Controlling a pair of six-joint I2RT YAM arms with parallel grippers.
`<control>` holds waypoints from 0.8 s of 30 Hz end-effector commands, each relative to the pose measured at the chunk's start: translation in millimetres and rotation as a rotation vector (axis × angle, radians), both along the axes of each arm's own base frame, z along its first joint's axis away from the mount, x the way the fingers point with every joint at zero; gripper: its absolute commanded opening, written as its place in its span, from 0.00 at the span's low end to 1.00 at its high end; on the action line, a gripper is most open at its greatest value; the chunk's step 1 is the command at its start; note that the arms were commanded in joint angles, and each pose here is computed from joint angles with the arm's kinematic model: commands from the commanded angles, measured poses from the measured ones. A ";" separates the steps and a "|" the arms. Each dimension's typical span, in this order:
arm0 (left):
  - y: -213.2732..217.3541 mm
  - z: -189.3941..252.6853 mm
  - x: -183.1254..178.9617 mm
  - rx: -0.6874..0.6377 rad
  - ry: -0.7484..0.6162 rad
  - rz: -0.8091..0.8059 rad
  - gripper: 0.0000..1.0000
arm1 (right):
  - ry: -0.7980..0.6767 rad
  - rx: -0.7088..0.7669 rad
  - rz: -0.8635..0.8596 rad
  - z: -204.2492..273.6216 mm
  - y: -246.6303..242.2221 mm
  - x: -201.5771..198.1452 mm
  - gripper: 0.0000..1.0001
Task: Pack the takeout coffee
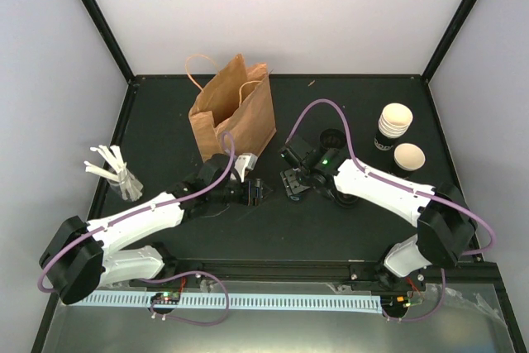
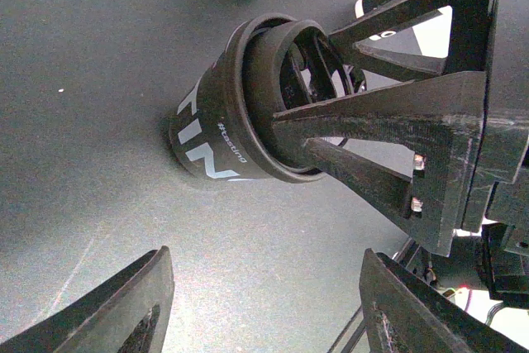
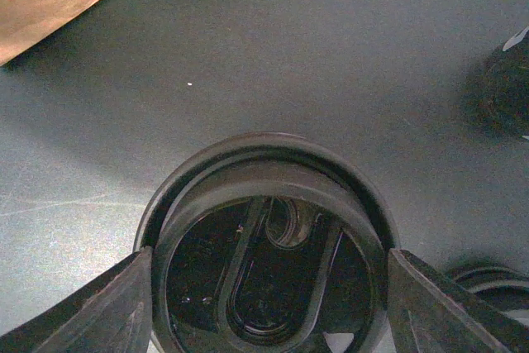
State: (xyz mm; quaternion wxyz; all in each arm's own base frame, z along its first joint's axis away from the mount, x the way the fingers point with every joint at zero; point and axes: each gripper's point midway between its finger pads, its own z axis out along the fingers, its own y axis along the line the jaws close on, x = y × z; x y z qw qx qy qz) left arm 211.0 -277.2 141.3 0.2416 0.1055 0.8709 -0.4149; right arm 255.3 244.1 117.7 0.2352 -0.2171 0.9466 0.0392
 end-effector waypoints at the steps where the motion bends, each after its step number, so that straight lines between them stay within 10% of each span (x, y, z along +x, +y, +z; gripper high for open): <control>1: -2.8 1.3 1.9 -0.015 -0.004 -0.008 0.64 | 0.048 -0.085 0.008 -17.5 -16.5 -12.6 0.60; 24: -7.3 4.7 1.2 -0.032 0.004 -0.027 0.62 | 0.078 -0.066 0.105 1.1 -15.7 -27.4 0.59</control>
